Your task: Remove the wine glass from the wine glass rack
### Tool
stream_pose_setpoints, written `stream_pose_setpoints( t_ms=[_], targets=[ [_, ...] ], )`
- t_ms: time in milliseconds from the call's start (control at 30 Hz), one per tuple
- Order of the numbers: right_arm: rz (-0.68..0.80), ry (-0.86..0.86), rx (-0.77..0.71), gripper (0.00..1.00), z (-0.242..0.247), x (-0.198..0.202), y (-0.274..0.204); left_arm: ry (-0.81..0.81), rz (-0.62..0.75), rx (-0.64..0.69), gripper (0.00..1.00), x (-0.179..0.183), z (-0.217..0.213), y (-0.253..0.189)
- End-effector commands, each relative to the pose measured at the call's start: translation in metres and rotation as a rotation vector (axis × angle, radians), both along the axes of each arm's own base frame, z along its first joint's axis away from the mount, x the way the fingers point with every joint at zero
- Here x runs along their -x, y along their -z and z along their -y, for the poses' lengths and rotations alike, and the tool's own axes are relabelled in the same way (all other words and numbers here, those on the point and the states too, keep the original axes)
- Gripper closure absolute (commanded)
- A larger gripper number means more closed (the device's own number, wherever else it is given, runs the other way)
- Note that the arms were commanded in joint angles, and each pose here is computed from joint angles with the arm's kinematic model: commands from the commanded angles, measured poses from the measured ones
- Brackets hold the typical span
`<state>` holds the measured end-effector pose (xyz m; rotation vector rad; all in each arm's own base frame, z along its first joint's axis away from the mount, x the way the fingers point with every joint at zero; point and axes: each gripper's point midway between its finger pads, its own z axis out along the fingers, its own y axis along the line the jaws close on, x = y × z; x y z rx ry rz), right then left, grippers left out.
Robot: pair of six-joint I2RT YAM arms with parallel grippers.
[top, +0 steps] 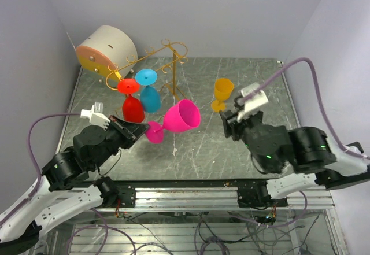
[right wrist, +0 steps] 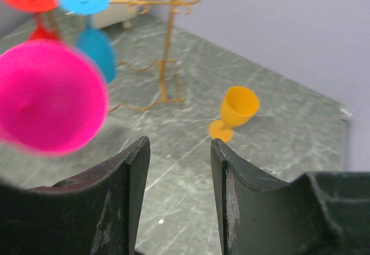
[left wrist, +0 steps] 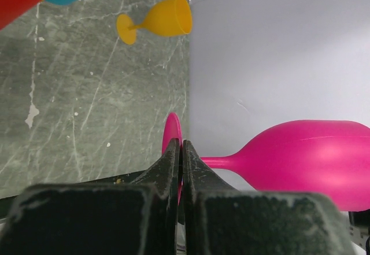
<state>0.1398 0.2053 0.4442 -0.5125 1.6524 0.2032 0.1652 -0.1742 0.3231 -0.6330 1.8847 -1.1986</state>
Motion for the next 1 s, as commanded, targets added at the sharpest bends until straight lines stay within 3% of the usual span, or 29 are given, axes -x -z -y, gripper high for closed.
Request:
stream_pose_setpoints(
  t_ms=[0, 133, 267, 367, 433, 500, 600, 733, 767, 833, 967],
  targets=[
    [0.094, 0.275, 0.056, 0.54, 0.019, -0.052, -0.025, -0.046, 0.018, -0.029, 0.93, 0.003, -0.019, 0.001],
    [0.129, 0.571, 0.124, 0.54, 0.063, -0.137, -0.028, -0.04, 0.023, -0.03, 0.93, 0.006, -0.022, -0.003],
    [0.076, 0.692, 0.135, 0.52, 0.077, -0.177, -0.03, -0.031, 0.032, -0.04, 0.93, 0.007, -0.022, -0.009],
    [-0.145, 0.461, 0.005, 0.54, 0.061, -0.22, 0.0, -0.035, 0.035, -0.055, 0.93, 0.008, -0.025, -0.011],
    [-0.289, 0.292, -0.081, 0.58, 0.048, -0.229, 0.019, -0.037, 0.046, -0.056, 0.93, 0.008, -0.027, -0.015],
    [-0.364, 0.107, -0.145, 0.67, 0.026, -0.218, 0.025, -0.043, 0.052, -0.06, 0.93, 0.009, -0.031, -0.018],
    [-0.405, -0.199, -0.221, 1.0, -0.011, -0.179, 0.014, -0.048, 0.063, -0.066, 0.93, 0.01, -0.033, -0.021],
    [-0.414, -0.589, -0.301, 1.0, -0.041, -0.103, -0.01, -0.034, 0.081, -0.065, 0.93, 0.007, -0.027, -0.024],
    [-0.421, -0.653, -0.312, 0.96, -0.044, -0.087, -0.012, -0.029, 0.083, -0.066, 0.93, 0.005, -0.024, -0.025],
    [-0.422, -0.745, -0.329, 0.72, -0.045, -0.06, -0.017, -0.016, 0.088, -0.073, 0.93, 0.002, -0.017, -0.027],
    [-0.419, -0.762, -0.327, 0.57, -0.041, -0.046, -0.015, 0.003, 0.096, -0.093, 0.93, -0.005, -0.005, -0.03]
  ],
)
